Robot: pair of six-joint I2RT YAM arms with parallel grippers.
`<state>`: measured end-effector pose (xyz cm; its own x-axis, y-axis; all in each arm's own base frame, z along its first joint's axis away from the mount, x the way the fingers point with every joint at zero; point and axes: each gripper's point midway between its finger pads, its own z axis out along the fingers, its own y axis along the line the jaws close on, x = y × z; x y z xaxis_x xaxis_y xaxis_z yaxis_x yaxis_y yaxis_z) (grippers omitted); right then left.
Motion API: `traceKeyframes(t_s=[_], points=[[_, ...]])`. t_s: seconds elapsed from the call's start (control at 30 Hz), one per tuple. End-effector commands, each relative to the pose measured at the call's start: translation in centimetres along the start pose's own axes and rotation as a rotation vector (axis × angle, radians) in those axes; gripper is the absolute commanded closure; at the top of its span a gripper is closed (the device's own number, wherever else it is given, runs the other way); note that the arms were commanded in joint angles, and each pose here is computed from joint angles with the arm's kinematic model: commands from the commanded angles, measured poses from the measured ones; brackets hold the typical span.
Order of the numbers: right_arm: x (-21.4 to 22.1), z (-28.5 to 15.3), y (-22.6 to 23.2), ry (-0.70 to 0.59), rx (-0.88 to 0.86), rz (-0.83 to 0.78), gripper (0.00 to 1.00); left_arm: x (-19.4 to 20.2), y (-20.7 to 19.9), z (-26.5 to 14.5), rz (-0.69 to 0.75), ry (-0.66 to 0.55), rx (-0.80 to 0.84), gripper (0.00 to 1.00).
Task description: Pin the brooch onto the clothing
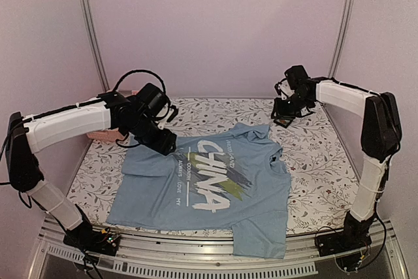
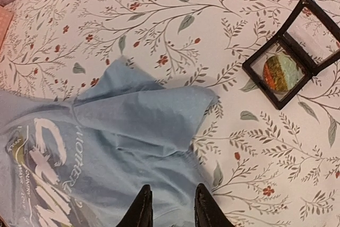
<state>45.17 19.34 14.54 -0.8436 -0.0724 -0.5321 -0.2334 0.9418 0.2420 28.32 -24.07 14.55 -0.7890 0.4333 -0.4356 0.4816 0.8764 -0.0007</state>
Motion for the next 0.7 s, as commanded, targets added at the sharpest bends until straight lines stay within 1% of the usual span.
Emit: traceKeyframes(t_s=[0.0,0.03,0.13,0.23,0.33,0.4,0.57,0.67], points=[[-1.9,5.0,-5.3,0.01,0.083,0.06,0.7,-5.4,5.8,1.4,-0.149,-0.207,-0.065,0.32],[-1.5,6.5,-5.9,0.031,0.085,0.074,0.68,-5.9,7.1,1.7,-0.179,-0.224,-0.081,0.32],[-2.3,8.5,-5.8,0.034,0.055,0.093,0.59,-6.6,10.8,2.9,-0.245,-0.24,-0.123,0.31],[-2.1,10.7,-5.9,0.052,0.042,0.113,0.57,-6.3,14.9,4.9,-0.348,-0.236,-0.135,0.29],[-1.8,11.9,-6.6,0.053,0.068,0.131,0.56,-5.3,19.6,7.4,-0.461,-0.214,-0.201,0.29],[-1.8,12.6,-6.7,0.056,0.057,0.142,0.6,-4.7,21.0,9.2,-0.483,-0.175,-0.229,0.29],[-1.7,14.0,-6.0,0.064,0.009,0.175,0.66,-3.6,22.3,12.1,-0.504,-0.116,-0.258,0.29],[-1.3,14.3,-5.2,0.075,-0.026,0.188,0.67,-2.9,23.0,12.8,-0.517,-0.12,-0.288,0.24]])
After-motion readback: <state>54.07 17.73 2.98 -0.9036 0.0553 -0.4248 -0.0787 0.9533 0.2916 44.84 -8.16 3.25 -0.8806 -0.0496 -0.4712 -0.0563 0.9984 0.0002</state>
